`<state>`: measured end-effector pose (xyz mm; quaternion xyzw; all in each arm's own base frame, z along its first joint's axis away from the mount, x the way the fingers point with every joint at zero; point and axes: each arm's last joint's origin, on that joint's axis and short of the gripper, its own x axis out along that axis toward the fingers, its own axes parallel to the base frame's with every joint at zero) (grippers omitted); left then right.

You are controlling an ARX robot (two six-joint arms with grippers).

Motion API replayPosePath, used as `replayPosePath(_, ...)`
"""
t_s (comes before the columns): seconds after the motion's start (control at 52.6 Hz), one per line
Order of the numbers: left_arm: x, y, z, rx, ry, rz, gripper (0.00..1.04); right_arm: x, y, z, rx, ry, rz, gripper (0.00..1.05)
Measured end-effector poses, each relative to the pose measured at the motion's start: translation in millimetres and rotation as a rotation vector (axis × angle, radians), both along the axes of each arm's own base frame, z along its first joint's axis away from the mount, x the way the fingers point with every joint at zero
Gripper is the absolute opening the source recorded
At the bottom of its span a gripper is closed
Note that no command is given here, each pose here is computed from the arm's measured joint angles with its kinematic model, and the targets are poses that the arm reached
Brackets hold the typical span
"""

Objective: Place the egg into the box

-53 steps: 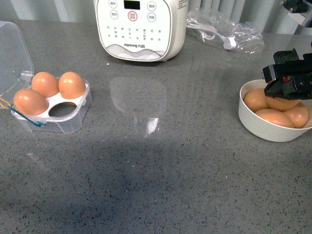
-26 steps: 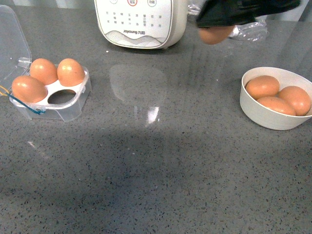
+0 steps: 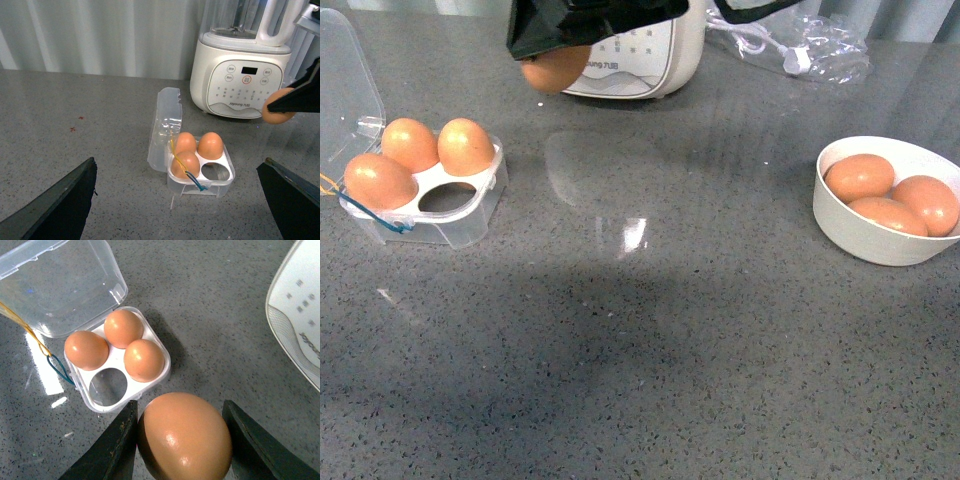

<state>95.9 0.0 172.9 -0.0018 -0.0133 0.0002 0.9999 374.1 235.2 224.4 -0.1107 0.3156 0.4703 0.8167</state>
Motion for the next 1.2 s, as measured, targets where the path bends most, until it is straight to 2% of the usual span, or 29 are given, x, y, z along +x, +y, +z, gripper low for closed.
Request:
replayPosePath(0.437,0.0,0.0,0.0,0.000,0.000,0.000,0.98,-5.3,60.3,-26.2,-0.044,0.067,0.146,0.44)
replayPosePath(0.723,0.0,0.0,0.0,0.000,0.000,0.000,0.98,-8.1,72.6,-45.5,-0.080,0.104,0.148,0.43)
replayPosePath(0.742,0.0,0.0,0.0,0.000,0.000,0.000,0.98,-8.2,72.6,-46.1,-0.081,0.105,0.151,0.45)
replayPosePath(0.856,0.0,0.0,0.0,0.000,0.000,0.000,0.98,-8.8,73.7,-45.4,-0.072,0.109,0.159,0.68)
replayPosePath(1.008,0.0,0.0,0.0,0.000,0.000,0.000,0.98,-8.4,74.0,-43.7,-0.062,0.105,0.156,0.87)
replayPosePath(1.065,0.0,0.0,0.0,0.000,0.000,0.000,0.98,-7.3,72.5,-40.4,-0.050,0.105,0.146,0.98)
replayPosePath(1.198,0.0,0.0,0.0,0.000,0.000,0.000,0.98,-4.5,57.6,-16.1,0.029,0.074,0.089,0.97)
